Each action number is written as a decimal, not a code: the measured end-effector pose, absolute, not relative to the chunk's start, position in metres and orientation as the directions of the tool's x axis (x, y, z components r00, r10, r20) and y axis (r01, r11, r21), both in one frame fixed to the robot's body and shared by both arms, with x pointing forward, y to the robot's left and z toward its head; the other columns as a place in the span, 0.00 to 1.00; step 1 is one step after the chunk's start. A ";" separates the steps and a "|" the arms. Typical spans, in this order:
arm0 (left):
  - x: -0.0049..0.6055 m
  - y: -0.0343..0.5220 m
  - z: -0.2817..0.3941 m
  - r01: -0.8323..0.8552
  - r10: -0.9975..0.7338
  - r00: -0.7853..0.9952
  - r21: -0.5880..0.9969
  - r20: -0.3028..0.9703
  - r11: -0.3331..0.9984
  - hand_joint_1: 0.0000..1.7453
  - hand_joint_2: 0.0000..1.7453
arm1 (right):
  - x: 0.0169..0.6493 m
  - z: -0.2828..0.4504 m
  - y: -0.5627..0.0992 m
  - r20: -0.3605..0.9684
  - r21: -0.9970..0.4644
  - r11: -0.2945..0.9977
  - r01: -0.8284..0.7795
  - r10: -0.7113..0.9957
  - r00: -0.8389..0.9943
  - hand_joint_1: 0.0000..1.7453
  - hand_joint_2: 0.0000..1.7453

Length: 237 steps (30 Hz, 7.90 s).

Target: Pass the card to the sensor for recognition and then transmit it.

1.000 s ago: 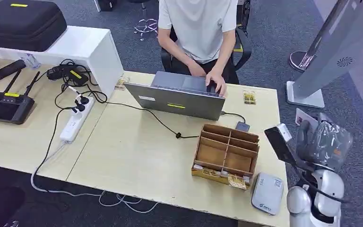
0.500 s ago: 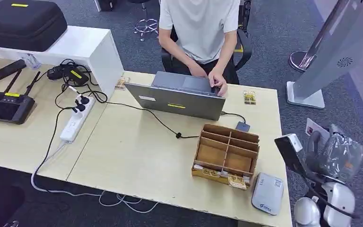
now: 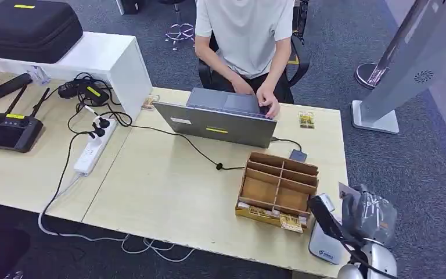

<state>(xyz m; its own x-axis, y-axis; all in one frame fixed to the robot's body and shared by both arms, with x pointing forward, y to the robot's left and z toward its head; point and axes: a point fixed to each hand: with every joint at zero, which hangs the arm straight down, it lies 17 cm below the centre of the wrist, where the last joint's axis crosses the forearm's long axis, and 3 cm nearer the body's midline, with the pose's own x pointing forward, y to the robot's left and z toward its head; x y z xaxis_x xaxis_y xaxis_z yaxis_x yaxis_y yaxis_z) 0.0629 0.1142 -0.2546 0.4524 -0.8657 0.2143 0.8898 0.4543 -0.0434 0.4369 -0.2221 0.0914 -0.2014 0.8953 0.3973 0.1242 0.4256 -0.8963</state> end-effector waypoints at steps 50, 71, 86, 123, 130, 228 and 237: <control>0.063 0.111 -0.250 0.989 -0.961 0.147 -0.027 0.235 0.145 0.00 1.00 | 0.564 0.309 -0.176 0.355 -0.811 0.439 0.387 0.894 -0.272 1.00 1.00; 0.063 0.114 -0.249 0.996 -0.968 0.089 -0.023 0.233 0.086 0.00 1.00 | 0.611 0.354 -0.156 0.272 -0.853 0.340 0.397 0.937 -0.218 0.00 1.00; 0.067 0.115 -0.251 0.995 -0.971 0.099 0.000 0.217 0.102 0.00 1.00 | 0.548 0.309 -0.150 0.295 -0.802 0.461 0.380 0.858 -0.420 0.00 1.00; 0.074 0.114 -0.253 0.980 -0.959 0.180 0.040 0.219 0.193 0.00 1.00 | 0.337 0.181 -0.111 0.191 -0.921 0.368 0.128 0.711 -0.677 0.00 1.00; 0.074 0.114 -0.253 0.983 -0.962 0.163 0.043 0.217 0.177 0.00 1.00 | 0.331 0.155 -0.102 0.249 -0.928 0.370 0.041 0.697 -0.673 0.00 1.00; 0.076 0.101 -0.247 0.998 -0.962 0.002 0.053 0.272 0.017 0.00 1.00 | 0.366 0.062 -0.099 0.476 -0.866 0.478 -0.146 0.702 -0.529 1.00 1.00; 0.070 0.098 -0.245 0.996 -0.953 -0.093 0.035 0.287 -0.086 0.00 1.00 | 0.435 0.148 -0.095 0.459 -0.838 0.544 -0.037 0.667 -0.587 1.00 1.00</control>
